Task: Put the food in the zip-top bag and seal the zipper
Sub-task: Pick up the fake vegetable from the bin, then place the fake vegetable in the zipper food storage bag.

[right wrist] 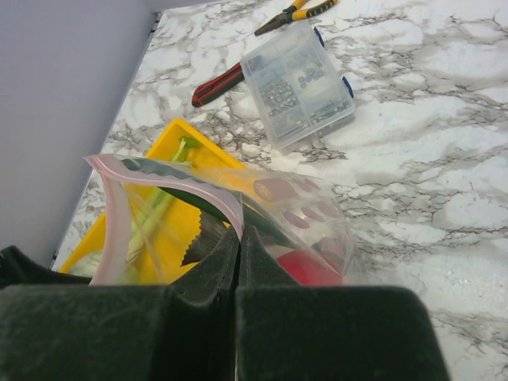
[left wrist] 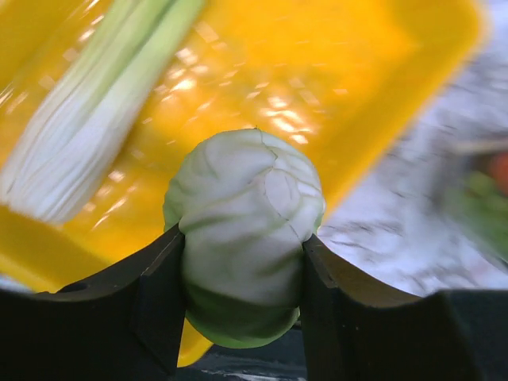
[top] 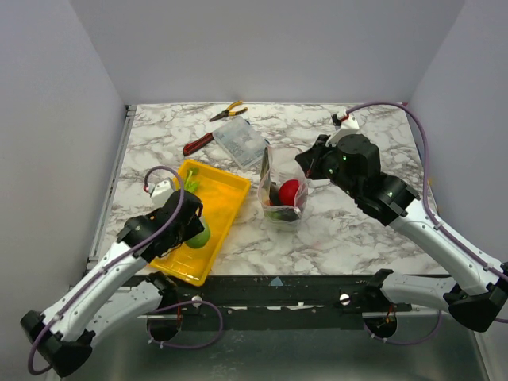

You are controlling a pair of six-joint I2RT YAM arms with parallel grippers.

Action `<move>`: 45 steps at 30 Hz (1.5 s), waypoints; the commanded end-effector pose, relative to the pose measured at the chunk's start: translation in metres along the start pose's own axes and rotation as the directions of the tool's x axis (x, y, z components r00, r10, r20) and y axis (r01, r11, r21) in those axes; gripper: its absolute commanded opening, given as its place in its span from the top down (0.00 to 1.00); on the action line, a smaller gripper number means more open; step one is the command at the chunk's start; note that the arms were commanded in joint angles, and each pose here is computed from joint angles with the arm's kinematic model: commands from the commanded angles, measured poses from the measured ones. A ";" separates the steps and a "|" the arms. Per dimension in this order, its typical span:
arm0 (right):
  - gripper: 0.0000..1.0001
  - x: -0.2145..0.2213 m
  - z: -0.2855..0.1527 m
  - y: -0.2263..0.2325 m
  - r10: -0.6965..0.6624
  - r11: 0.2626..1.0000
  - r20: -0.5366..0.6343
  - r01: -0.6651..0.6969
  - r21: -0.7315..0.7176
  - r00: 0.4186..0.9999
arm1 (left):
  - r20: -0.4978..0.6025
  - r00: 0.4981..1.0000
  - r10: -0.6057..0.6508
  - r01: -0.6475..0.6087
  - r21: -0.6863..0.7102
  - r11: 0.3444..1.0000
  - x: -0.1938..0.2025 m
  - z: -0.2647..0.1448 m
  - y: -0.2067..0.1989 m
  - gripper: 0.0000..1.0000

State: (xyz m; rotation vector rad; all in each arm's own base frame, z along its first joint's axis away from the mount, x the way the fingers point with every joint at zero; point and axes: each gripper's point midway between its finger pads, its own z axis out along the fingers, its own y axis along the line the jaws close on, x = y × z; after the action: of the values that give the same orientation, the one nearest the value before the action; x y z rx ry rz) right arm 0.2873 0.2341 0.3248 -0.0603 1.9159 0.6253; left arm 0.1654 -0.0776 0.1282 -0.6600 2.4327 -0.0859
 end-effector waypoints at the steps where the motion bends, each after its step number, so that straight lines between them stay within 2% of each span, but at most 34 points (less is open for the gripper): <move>1: 0.99 0.001 0.001 0.003 0.014 1.000 0.005 -0.014 -0.011 1.000 | 0.235 0.957 0.168 -0.268 0.507 0.819 -0.048 -0.080 -0.080 0.59; 5: 0.99 0.000 0.001 0.004 0.014 1.000 0.005 -0.014 -0.015 1.000 | 0.460 0.887 0.048 -0.410 0.733 0.543 -0.074 -0.161 -0.109 0.63; 8: 0.99 0.002 0.003 0.006 0.016 1.000 -0.002 -0.016 -0.023 1.000 | 0.532 0.846 -0.037 -0.480 0.790 0.383 -0.081 -0.206 -0.118 0.66; 10: 0.99 0.004 0.004 0.007 0.018 0.999 -0.007 -0.018 -0.030 1.000 | 0.547 0.836 -0.040 -0.512 0.806 0.298 -0.081 -0.227 -0.126 0.69; 11: 0.99 0.004 0.004 0.007 0.020 0.999 -0.009 -0.021 -0.031 1.000 | 0.557 0.830 -0.022 -0.537 0.811 0.231 -0.077 -0.240 -0.132 0.70; 16: 0.99 0.005 0.005 0.010 0.020 0.999 -0.017 -0.021 -0.042 1.000 | 0.535 0.835 0.126 -0.534 0.844 -0.045 -0.052 -0.276 -0.166 0.77; 20: 0.99 0.006 0.006 0.013 0.030 0.998 -0.019 -0.031 -0.056 0.999 | 0.475 0.860 0.188 -0.455 0.879 -0.140 -0.047 -0.284 -0.194 0.79; 22: 0.99 0.006 0.006 0.015 0.032 0.997 -0.025 -0.034 -0.064 0.999 | 0.437 0.875 0.207 -0.414 0.899 -0.146 -0.047 -0.281 -0.208 0.81; 27: 1.00 0.003 0.002 0.018 0.042 0.996 -0.021 -0.043 -0.082 0.999 | 0.355 0.890 0.287 -0.365 0.931 -0.021 -0.049 -0.245 -0.243 0.81; 28: 0.99 0.002 0.001 0.019 0.045 0.995 -0.018 -0.047 -0.085 0.999 | 0.355 0.886 0.299 -0.376 0.927 0.013 -0.049 -0.238 -0.249 0.80; 31: 0.99 0.000 -0.002 0.020 0.049 0.994 -0.014 -0.050 -0.093 0.999 | 0.359 0.883 0.303 -0.427 0.882 0.201 -0.058 -0.207 -0.256 0.80; 35: 0.99 -0.002 -0.003 0.021 0.052 0.994 -0.009 -0.053 -0.098 0.999 | 0.356 0.897 0.261 -0.426 0.854 0.299 -0.066 -0.185 -0.259 0.76; 40: 0.99 -0.002 -0.002 0.022 0.054 0.993 -0.010 -0.054 -0.102 0.999 | 0.334 0.907 0.258 -0.411 0.834 0.367 -0.069 -0.170 -0.260 0.55; 41: 0.99 -0.002 -0.002 0.022 0.055 0.993 -0.009 -0.055 -0.103 0.998 | 0.326 0.910 0.257 -0.406 0.832 0.379 -0.069 -0.167 -0.261 0.48; 45: 0.99 0.000 -0.001 0.022 0.055 0.993 -0.013 -0.056 -0.103 0.998 | 0.312 0.908 0.281 -0.399 0.849 0.346 -0.062 -0.169 -0.268 0.30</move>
State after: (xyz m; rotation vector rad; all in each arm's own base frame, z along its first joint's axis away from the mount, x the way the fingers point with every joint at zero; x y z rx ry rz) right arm 0.2815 0.2490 0.3248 -0.0762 1.9326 0.7212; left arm 0.2223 -0.2931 0.3509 0.3839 1.9147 -1.0934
